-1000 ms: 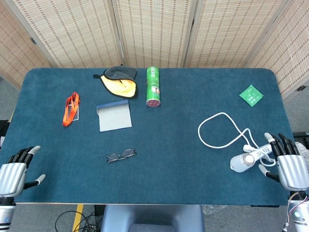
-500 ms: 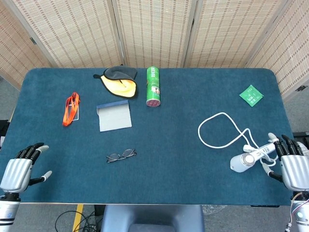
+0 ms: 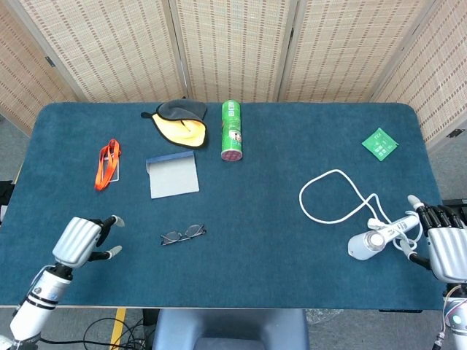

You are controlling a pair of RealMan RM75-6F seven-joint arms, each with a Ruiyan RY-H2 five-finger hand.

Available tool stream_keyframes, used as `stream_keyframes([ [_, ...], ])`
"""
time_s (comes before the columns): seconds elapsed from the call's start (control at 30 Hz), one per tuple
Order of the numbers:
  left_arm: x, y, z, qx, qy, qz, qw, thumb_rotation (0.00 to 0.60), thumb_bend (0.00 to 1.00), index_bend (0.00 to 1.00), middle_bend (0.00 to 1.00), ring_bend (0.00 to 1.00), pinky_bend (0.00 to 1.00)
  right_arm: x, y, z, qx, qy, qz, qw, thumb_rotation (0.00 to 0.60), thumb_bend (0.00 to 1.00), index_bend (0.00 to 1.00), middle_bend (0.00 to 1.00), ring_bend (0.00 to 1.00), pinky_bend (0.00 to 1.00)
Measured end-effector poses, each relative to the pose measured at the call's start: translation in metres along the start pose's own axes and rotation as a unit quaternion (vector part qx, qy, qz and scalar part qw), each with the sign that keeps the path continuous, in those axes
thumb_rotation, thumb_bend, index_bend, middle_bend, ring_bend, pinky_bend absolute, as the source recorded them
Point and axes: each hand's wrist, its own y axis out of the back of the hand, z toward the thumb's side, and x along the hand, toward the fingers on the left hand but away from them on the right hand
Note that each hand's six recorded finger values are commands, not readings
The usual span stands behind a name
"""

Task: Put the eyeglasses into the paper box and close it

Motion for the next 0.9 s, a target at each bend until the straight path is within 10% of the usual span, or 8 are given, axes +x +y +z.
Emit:
stream_keyframes([
  [0.4, 0.049, -0.059, 0.05, 0.003, -0.06, -0.071, 0.9957, 0.6, 0.2, 0.39, 0.98, 0.89, 0.99, -0.001, -0.004, -0.001, -0.003, -0.002, 0.003, 1.0, 0.6, 0.27, 0.1, 0.22, 0.29, 0.18],
  [0.9, 0.088, -0.095, 0.062, -0.008, -0.026, -0.11, 0.9935, 0.6, 0.2, 0.4, 1.0, 0.91, 1.0, 0.001, -0.002, -0.009, -0.003, -0.01, -0.004, 0.9999, 0.6, 0.28, 0.1, 0.22, 0.29, 0.2],
])
